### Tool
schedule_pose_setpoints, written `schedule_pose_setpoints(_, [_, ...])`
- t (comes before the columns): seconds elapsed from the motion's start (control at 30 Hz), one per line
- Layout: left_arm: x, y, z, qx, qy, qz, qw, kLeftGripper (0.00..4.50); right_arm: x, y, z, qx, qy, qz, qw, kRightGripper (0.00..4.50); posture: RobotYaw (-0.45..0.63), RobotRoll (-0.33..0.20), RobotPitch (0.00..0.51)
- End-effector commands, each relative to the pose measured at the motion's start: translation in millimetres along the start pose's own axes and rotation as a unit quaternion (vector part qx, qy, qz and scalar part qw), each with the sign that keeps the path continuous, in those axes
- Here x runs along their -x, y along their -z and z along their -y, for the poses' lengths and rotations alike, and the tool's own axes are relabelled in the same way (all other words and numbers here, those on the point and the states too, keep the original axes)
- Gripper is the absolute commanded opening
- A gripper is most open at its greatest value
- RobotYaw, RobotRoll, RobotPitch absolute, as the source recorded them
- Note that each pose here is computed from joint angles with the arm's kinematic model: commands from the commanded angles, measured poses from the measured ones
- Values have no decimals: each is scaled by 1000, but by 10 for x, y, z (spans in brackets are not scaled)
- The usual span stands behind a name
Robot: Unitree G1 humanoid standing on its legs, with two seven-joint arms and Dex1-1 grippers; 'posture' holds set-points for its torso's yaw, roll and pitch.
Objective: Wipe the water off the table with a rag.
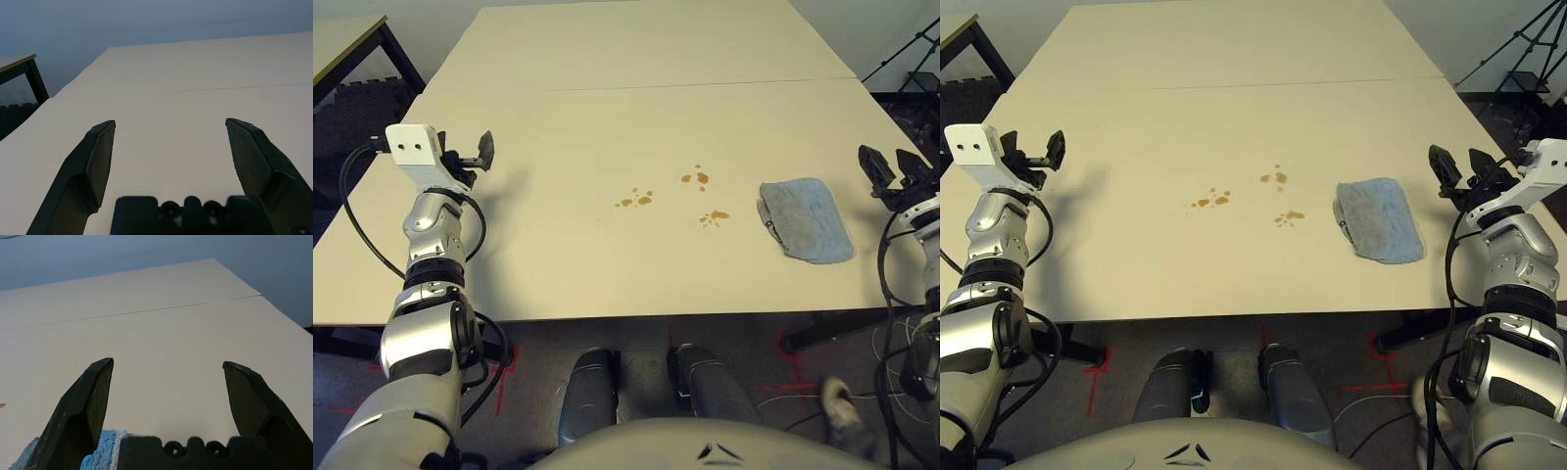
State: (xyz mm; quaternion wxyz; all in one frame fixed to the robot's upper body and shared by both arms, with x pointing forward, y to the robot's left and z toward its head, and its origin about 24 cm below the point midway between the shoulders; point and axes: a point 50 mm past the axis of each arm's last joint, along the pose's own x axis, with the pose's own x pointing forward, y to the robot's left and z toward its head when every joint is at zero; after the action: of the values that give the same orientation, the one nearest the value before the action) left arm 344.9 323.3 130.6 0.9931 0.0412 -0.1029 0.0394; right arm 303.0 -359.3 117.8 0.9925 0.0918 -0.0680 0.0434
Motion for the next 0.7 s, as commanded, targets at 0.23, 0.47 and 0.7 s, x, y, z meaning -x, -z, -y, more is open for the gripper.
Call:
schedule_pose_setpoints(0.23, [-10, -25, 274, 7, 180, -15, 984, 4500, 47, -1, 68, 4, 12, -12, 1000, 4459, -160, 0, 151])
schedule_pose_setpoints(0.47, [254, -96, 451, 74, 398, -59, 912, 4500, 20, 108, -3, -3, 3, -23, 1000, 4459, -144, 0, 141])
schedule_pose_setpoints(0.7, [472, -136, 530, 67, 508, -119, 850, 4500, 34, 118, 2, -5, 2, -26, 1000, 4459, -146, 0, 141])
